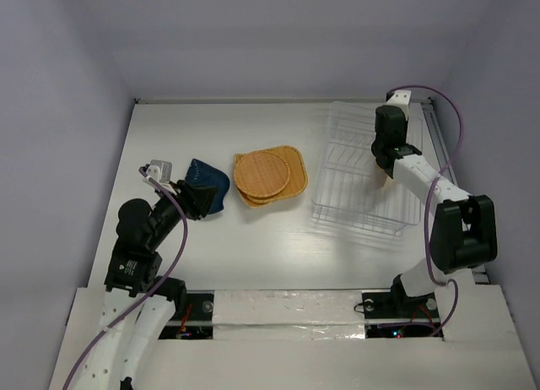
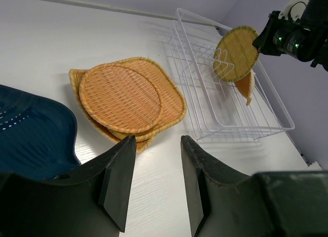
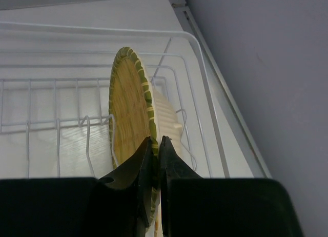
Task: Unload the plates from the dish rack
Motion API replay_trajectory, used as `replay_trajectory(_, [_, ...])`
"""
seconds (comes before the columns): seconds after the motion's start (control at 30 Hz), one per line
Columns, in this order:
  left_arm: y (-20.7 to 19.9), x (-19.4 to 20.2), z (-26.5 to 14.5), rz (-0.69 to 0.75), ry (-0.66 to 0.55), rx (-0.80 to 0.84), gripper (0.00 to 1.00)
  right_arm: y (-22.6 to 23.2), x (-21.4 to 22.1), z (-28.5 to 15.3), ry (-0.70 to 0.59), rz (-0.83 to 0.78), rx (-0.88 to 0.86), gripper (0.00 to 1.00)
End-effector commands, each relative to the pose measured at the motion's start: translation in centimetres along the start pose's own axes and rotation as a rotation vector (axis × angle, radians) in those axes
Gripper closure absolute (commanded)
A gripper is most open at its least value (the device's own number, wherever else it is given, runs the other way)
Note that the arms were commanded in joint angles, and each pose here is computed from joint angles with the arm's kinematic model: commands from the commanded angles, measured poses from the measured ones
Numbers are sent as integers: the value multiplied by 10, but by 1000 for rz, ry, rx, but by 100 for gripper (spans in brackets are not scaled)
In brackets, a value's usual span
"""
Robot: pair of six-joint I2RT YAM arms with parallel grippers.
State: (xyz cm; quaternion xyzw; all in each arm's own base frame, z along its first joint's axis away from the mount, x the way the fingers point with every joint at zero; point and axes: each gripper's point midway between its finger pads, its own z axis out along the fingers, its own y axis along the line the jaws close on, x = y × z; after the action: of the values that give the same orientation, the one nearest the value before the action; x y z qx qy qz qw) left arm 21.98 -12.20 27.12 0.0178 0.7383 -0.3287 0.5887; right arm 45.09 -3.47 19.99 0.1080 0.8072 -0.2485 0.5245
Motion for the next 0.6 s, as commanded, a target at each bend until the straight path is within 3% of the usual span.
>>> replay_trajectory(0.0, [-2, -4, 4, 14, -18, 18, 63, -17, -67, -16, -185, 62, 57, 100])
replay_trajectory(0.3, [-7, -4, 4, 16, -19, 35, 63, -8, -86, -67, -219, -25, 127, 100])
replay_trajectory(0.57, [-7, -5, 3, 15, -23, 35, 63, -62, -152, -146, -333, 208, 90, 100])
